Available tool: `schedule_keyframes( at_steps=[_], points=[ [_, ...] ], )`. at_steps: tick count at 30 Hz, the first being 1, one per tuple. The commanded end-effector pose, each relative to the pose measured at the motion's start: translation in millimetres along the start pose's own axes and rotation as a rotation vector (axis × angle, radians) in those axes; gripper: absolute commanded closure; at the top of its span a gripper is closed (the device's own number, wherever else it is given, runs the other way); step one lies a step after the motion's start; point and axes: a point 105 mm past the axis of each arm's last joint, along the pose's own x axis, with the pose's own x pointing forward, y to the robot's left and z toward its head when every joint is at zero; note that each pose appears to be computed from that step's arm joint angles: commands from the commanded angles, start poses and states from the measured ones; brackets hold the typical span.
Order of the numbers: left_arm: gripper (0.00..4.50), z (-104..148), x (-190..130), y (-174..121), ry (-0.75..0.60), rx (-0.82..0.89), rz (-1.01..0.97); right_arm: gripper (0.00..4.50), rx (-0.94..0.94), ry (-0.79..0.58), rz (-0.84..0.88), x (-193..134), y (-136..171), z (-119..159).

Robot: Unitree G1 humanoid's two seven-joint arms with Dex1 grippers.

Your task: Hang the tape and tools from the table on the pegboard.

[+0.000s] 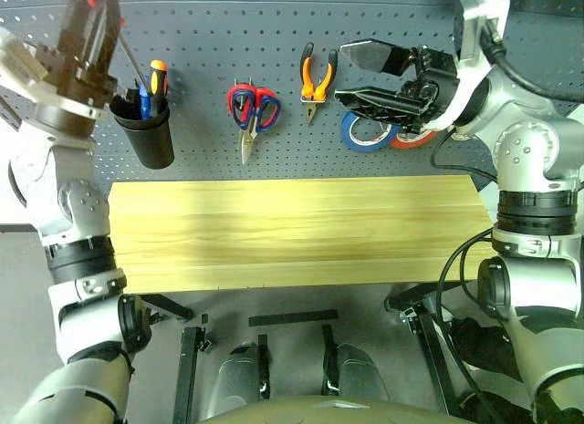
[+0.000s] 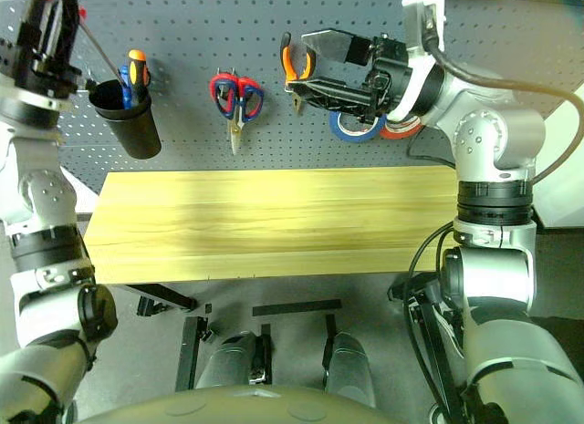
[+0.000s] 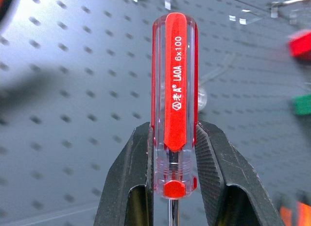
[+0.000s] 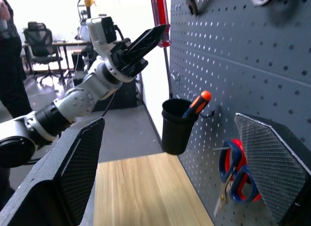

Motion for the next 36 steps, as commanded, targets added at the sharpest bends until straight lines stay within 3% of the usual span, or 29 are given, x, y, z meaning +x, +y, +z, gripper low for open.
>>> schedule_keyframes(
  at_steps=[1,14,19,24,28,33,36],
  points=[
    [3.66,-4.5,1.3,10.0,0.007,0.063,0.034,0.00,-0.037,-0.052,0.002,-1.4,1.7,19.1],
    [3.66,-49.7,-23.8,31.2,0.160,0.134,0.143,0.00,-0.046,-0.001,-0.015,-4.2,3.7,10.6],
    [2.14,-44.6,-26.7,36.9,0.143,0.181,0.184,0.00,-0.048,0.002,-0.026,-6.0,3.4,9.1],
    [0.52,-18.7,-20.6,24.0,0.049,0.136,0.092,0.00,-0.049,-0.001,-0.041,-10.2,1.9,11.0],
    [0.52,-7.9,-31.4,-6.5,0.082,-0.034,-0.095,0.00,-0.035,0.021,-0.063,-18.5,-0.2,6.8],
    [0.52,-16.6,-60.2,-41.3,0.270,-0.259,-0.288,0.00,0.009,0.078,-0.069,-28.7,2.7,-9.1],
    [0.52,-38.6,-93.4,-79.5,0.487,-0.382,-0.506,0.00,0.060,0.206,-0.069,-40.1,8.8,-48.9]
  ],
)
